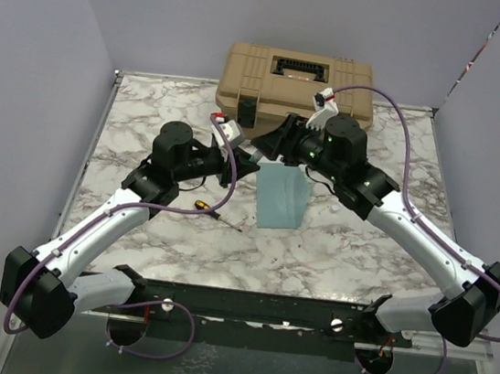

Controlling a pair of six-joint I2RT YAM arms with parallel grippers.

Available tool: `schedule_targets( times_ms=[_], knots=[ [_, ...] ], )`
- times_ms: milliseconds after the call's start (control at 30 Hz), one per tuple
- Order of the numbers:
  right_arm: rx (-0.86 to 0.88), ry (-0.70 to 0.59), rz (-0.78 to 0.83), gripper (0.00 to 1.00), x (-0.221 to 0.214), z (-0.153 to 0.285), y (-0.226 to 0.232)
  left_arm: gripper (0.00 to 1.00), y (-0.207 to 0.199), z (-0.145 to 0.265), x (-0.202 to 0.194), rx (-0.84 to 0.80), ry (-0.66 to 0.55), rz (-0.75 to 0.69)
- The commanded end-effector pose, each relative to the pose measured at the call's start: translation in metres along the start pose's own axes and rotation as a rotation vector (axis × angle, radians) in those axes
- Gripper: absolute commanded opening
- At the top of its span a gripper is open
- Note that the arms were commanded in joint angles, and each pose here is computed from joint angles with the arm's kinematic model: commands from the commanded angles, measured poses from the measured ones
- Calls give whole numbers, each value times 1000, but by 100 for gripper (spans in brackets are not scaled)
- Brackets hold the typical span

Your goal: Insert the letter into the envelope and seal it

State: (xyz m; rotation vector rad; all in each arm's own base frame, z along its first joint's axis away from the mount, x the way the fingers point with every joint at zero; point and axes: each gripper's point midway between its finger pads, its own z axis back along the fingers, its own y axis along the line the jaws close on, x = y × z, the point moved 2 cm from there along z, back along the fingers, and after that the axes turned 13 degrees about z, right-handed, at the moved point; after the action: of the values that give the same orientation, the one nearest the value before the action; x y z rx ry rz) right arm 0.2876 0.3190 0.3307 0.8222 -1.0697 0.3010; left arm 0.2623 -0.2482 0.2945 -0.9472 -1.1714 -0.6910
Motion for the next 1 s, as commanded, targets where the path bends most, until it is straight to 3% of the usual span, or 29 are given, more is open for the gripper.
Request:
schedule_targets(
  times_ms=[0, 167, 267, 533, 633, 767, 967],
  knots=[
    [99, -103, 195, 67, 31, 19, 13, 0, -24, 8, 10, -118, 4, -50],
    [431, -13, 510, 71, -1, 58, 42, 0, -46, 12, -1, -255, 57, 3],
    [611, 77, 614, 70, -25, 72, 53, 0, -59, 18, -5, -332, 100, 28],
    [730, 238, 753, 69, -46, 81, 49, 0, -89, 34, -3, -522, 122, 19],
    [741, 229, 781, 59, -42, 84, 51, 0, -92, 36, -4, -542, 125, 17],
    [820, 217, 764, 32, -42, 92, 61, 0, -94, 38, -6, -553, 126, 9],
    [810, 211, 725, 31, -38, 87, 64, 0, -91, 37, -5, -530, 115, -17]
  ],
)
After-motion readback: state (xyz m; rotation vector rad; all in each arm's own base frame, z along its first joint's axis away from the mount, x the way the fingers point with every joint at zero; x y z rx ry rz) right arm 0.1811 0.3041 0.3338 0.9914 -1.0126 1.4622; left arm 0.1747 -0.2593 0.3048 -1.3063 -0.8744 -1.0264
